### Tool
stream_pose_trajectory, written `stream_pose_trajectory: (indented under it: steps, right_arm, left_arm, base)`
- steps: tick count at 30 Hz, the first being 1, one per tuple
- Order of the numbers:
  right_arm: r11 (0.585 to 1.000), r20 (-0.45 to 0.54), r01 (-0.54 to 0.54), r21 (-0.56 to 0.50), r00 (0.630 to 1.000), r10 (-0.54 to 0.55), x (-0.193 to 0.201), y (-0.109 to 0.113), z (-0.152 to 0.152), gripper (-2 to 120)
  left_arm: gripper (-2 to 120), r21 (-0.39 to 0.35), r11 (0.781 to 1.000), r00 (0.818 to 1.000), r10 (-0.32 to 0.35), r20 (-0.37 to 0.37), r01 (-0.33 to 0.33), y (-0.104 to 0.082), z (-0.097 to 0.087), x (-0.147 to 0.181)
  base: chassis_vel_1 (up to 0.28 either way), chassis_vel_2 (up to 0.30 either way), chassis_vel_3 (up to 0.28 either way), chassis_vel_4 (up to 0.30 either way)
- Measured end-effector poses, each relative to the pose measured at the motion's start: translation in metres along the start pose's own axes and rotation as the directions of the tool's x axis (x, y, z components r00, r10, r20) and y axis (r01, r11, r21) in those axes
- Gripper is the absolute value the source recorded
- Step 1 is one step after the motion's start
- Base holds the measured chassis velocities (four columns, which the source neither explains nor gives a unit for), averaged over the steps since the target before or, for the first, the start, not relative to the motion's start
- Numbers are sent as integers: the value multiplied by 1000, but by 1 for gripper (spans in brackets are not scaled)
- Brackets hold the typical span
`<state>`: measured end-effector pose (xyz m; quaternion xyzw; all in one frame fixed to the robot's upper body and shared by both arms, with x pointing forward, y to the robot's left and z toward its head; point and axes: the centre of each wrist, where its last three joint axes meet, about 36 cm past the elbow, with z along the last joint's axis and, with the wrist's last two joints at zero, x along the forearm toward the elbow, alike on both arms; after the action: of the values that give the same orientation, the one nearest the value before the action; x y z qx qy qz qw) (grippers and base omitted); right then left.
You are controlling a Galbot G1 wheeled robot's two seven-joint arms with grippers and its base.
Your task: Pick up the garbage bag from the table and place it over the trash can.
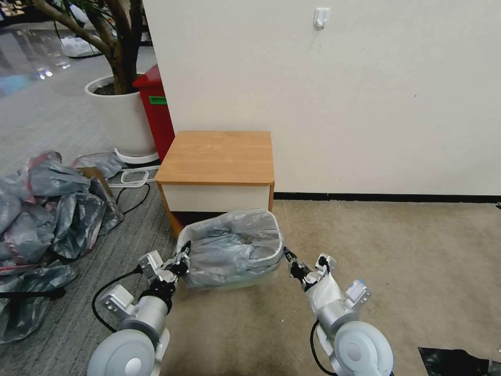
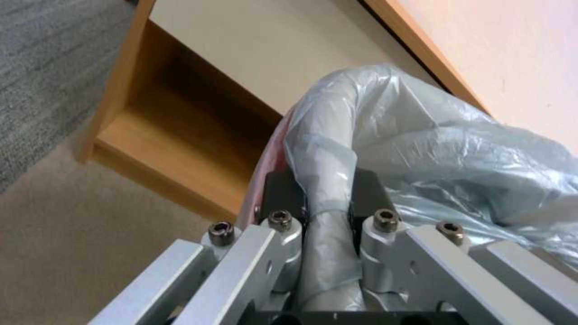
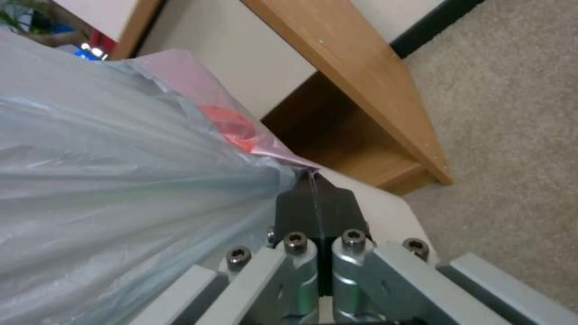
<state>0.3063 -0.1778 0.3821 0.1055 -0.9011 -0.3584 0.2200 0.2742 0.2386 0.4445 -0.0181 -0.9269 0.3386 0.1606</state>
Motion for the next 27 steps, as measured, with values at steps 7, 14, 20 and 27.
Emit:
stream_pose_trajectory:
  steps: [7,14,20,27]
  right_arm:
    - [998,-35,-32,48,999,34,-14,-11,0,0]
    - [997,-41,-38,69,998,41,-5,-11,-6,0]
    - [998,-10,-2,66,1000,3,13,-2,-11,14]
    - [996,77,55,72,995,-61,45,16,-24,45]
  left_arm:
    - [7,10,999,999,31,-22,-31,-3,-1,7]
    - [7,6,1000,999,30,-22,-30,-1,-2,9]
    - [7,-36,999,1000,-10,-14,10,9,2,3]
    - [7,-74,995,998,-69,-4,68,20,2,-6]
  base:
    - [0,0,0,0]
    - [0,0,0,0]
    - [0,0,0,0]
    - [0,0,0,0]
